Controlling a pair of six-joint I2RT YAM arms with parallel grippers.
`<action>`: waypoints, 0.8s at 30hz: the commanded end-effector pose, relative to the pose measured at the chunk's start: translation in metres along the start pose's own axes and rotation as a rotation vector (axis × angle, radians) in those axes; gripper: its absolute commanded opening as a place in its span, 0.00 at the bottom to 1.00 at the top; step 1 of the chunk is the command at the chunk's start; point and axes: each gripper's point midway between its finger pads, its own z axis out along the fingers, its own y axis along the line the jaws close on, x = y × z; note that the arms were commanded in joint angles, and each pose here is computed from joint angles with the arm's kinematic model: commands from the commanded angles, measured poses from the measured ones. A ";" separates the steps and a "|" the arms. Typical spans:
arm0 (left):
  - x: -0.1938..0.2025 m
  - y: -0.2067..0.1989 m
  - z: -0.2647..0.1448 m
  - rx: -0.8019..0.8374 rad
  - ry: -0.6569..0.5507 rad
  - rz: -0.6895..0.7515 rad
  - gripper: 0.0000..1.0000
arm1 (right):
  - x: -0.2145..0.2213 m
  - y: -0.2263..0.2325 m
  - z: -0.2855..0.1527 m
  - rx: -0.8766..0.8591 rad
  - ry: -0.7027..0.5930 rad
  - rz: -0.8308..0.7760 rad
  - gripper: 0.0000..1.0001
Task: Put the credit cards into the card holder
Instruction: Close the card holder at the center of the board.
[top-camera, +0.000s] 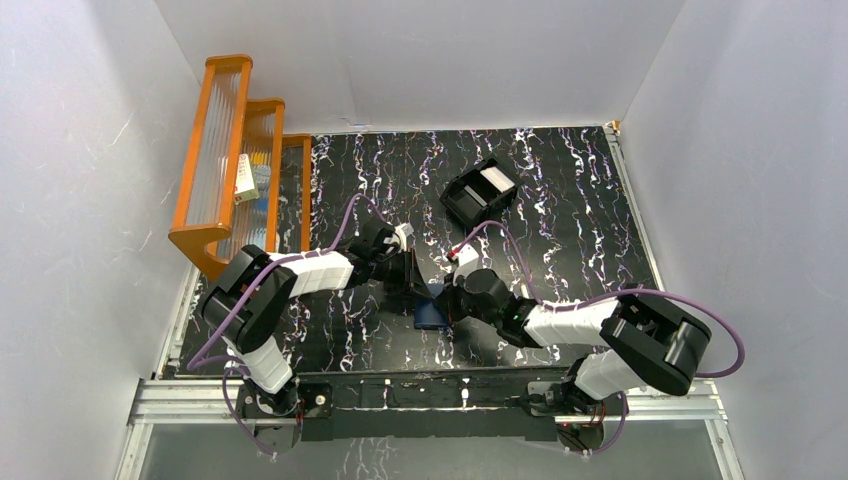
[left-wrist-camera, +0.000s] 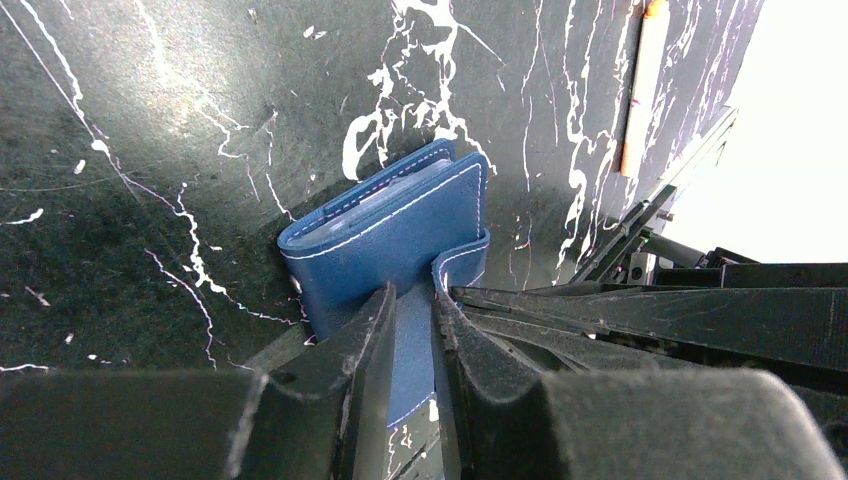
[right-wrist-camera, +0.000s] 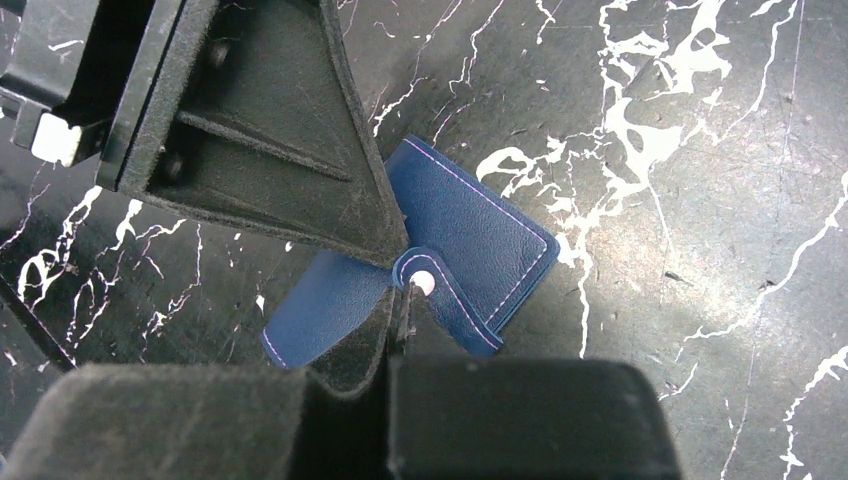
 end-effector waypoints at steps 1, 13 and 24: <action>0.012 0.017 0.000 -0.077 0.023 -0.018 0.20 | -0.011 0.021 0.002 -0.065 0.013 -0.019 0.00; 0.014 0.021 -0.002 -0.103 0.030 -0.027 0.21 | -0.030 0.028 -0.012 -0.039 0.041 -0.007 0.23; 0.007 0.011 -0.019 -0.152 0.006 -0.060 0.24 | -0.066 0.002 -0.030 0.224 0.014 0.372 0.36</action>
